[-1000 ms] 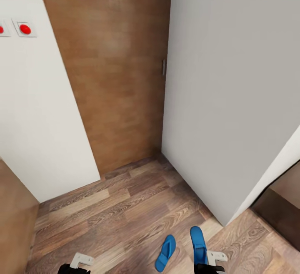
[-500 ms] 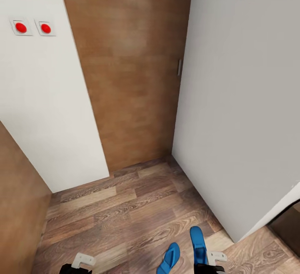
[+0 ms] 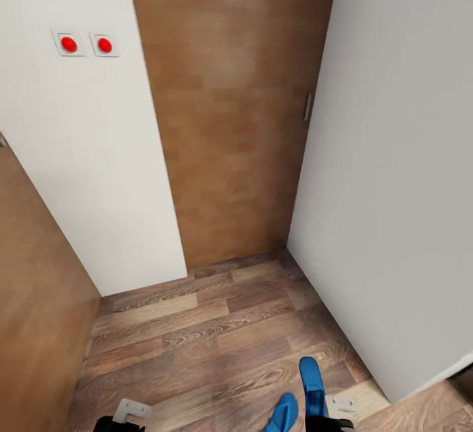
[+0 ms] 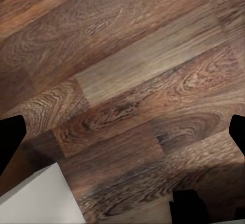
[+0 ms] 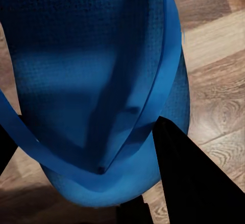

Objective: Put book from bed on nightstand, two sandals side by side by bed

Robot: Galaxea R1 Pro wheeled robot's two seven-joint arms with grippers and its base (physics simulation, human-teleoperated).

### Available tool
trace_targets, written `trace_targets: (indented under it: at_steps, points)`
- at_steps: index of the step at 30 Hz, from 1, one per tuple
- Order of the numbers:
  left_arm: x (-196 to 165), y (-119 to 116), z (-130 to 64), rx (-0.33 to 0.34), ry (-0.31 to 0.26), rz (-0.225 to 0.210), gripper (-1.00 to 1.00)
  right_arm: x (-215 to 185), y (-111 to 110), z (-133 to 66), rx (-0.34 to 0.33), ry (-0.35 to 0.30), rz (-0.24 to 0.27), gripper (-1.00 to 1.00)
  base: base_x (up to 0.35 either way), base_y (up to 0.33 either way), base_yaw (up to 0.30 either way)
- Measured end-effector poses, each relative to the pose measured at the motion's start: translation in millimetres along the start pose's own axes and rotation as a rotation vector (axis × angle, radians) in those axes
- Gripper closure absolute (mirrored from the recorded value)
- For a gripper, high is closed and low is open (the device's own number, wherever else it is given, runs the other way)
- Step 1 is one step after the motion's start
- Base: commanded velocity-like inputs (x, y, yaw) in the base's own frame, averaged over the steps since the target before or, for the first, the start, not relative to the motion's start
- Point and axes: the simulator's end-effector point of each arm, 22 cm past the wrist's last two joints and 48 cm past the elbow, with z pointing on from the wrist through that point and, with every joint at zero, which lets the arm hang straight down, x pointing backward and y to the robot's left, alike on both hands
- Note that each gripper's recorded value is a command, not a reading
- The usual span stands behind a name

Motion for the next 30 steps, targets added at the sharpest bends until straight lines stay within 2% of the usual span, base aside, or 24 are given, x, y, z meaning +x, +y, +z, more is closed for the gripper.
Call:
trace_targets:
  at_steps: [6,16,30]
  points:
    - [-0.5,-0.1,0.2,0.000,-0.002,0.000,-1.00,0.1,0.0,0.1,0.000,0.000,0.000,1.00,0.064,0.042,0.162]
    - [-0.6,-0.1,0.1,0.000,-0.002,0.000,-1.00,0.9,0.0,0.0,0.000,0.002,0.000,1.00,0.097,0.110,0.015]
    - [-2.8,0.3,-0.9,-0.001,-0.007,0.003,-1.00,-1.0,-0.2,-0.9,0.000,-0.003,0.000,1.00,0.110,0.052,-0.158]
